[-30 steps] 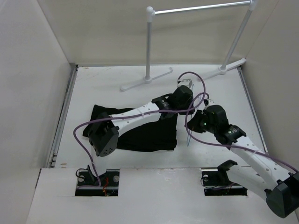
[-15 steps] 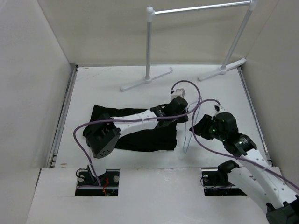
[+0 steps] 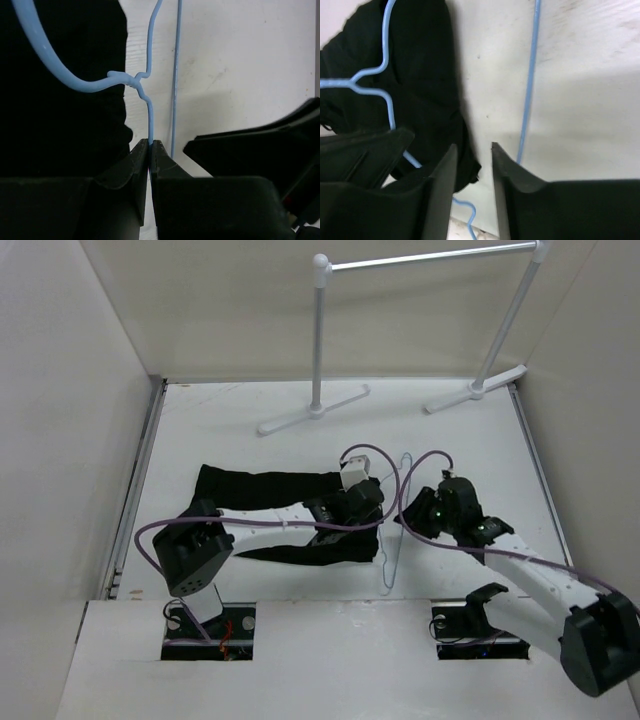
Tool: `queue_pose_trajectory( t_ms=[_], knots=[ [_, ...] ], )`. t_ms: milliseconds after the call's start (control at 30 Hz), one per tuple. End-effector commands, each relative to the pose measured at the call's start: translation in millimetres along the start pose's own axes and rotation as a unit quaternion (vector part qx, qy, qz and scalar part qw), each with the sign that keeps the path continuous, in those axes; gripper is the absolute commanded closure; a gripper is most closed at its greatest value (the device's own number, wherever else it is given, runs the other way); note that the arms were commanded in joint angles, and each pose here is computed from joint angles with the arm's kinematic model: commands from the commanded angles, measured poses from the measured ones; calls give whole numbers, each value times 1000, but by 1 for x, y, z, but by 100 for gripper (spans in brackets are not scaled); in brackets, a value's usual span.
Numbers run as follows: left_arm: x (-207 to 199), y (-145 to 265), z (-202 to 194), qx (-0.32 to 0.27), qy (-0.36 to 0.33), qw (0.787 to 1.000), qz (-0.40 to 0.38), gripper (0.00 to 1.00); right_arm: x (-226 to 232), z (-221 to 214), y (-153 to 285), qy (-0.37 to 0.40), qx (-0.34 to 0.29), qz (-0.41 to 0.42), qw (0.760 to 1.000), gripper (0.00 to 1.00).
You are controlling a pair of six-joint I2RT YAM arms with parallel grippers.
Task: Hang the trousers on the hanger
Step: Pick up the hanger from the clothesline, then place the trousers on the hanger.
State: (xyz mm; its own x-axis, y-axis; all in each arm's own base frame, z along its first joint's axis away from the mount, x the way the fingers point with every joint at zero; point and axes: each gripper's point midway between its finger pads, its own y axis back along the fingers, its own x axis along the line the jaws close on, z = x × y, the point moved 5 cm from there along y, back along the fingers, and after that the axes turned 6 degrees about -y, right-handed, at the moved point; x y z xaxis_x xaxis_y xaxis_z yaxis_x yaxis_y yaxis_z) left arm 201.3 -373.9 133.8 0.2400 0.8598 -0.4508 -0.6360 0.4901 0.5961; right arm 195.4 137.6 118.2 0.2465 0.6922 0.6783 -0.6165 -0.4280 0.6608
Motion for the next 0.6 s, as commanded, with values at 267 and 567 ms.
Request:
queue_pose_trajectory(
  t_ms=[267,567],
  knots=[
    [14,18,5,-40,28,999,13,100,50,-23,-62,41,46,92,994,44],
    [32,18,4,-40,30,998,33,100,43,-36,-87,9,64,110,992,75]
  ],
)
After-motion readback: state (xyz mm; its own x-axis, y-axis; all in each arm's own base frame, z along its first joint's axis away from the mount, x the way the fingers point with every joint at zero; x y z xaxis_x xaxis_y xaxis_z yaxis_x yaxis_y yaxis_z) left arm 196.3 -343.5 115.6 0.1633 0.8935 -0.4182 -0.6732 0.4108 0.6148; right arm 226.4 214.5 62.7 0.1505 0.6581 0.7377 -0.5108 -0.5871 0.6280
